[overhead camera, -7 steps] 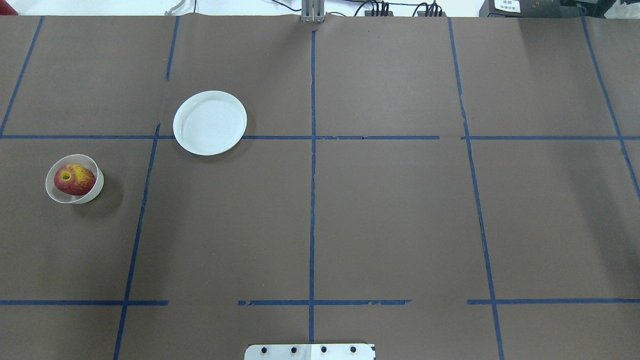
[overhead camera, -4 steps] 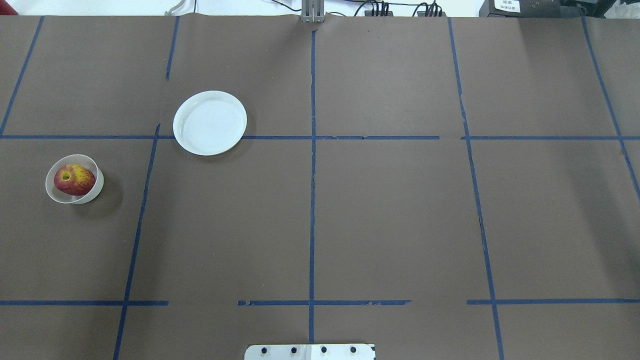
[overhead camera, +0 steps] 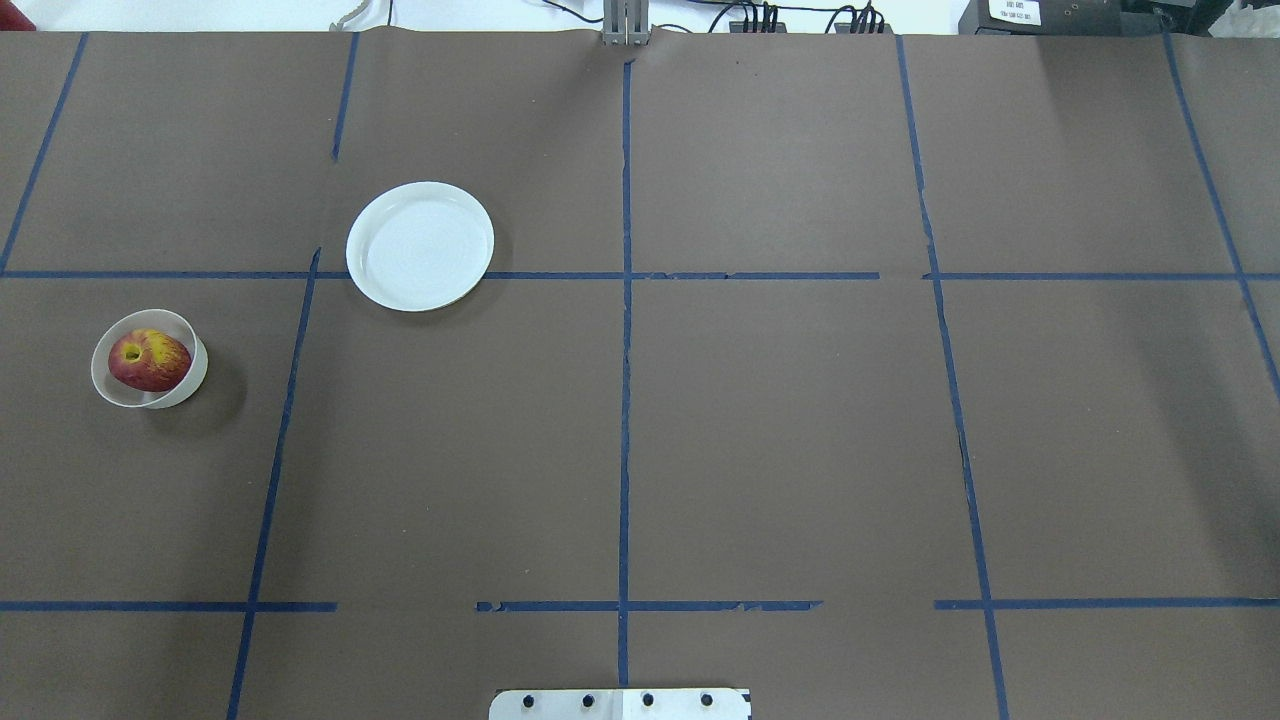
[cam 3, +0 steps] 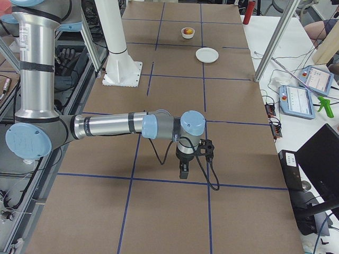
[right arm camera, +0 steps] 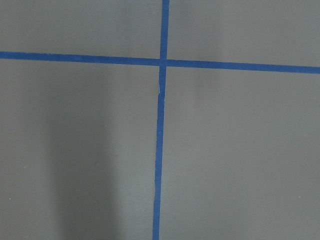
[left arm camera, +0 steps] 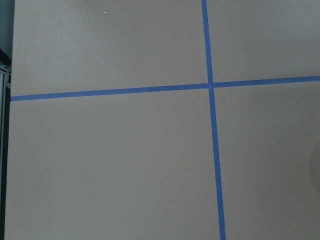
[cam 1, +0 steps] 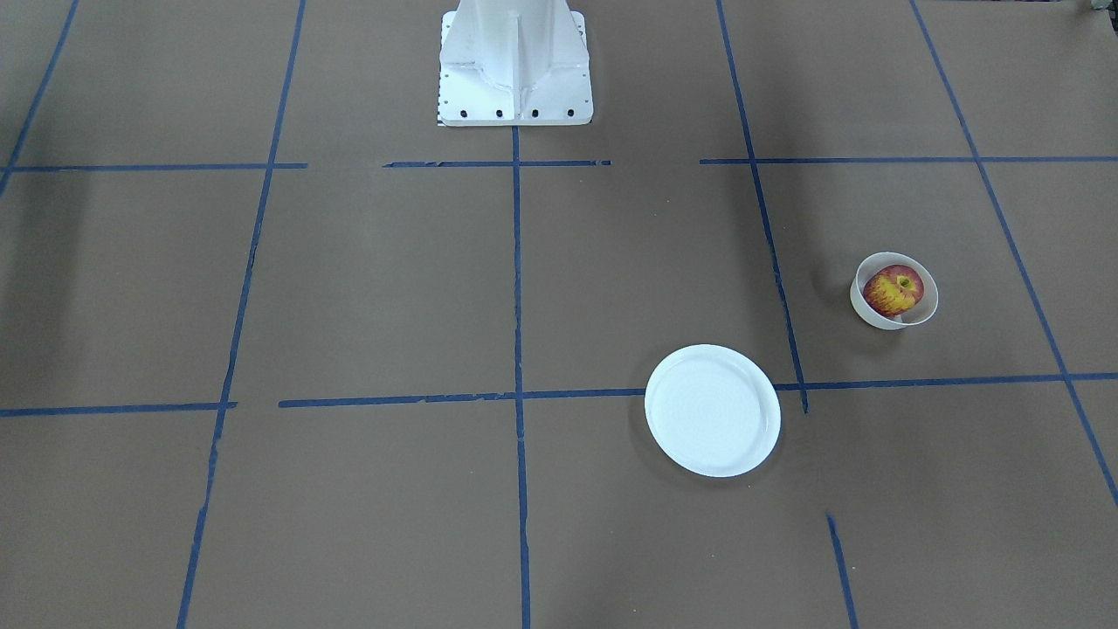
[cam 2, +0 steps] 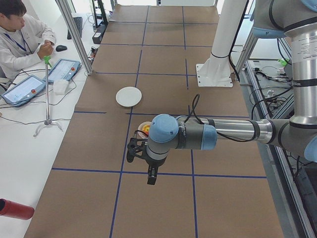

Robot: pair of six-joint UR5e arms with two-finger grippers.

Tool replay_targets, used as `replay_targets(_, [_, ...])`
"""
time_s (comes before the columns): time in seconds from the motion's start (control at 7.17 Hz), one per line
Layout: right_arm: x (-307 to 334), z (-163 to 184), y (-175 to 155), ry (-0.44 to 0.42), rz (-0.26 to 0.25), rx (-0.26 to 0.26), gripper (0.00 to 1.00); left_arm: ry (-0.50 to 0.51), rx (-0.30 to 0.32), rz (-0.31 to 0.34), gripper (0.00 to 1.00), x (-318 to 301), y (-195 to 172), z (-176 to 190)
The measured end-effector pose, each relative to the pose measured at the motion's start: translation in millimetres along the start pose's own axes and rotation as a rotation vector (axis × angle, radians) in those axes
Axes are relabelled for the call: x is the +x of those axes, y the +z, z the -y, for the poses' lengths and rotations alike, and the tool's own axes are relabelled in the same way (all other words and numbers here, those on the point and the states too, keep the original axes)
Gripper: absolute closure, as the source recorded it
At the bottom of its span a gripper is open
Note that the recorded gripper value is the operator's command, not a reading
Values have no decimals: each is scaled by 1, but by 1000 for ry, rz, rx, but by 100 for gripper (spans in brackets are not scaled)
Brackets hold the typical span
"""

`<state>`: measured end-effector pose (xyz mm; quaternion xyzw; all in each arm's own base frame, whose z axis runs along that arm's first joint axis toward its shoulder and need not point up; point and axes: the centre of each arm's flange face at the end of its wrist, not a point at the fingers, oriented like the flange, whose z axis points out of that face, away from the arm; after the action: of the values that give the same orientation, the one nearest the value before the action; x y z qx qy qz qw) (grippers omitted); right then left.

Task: Move apple from plate to bowl

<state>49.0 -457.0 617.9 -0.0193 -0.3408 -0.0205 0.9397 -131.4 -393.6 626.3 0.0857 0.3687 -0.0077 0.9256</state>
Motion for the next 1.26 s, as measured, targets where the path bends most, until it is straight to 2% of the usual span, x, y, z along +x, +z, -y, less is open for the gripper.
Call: replay_targets(1.26, [0,0,0,1,0,0,0,-33,-14,-13,0,-4,7,-5])
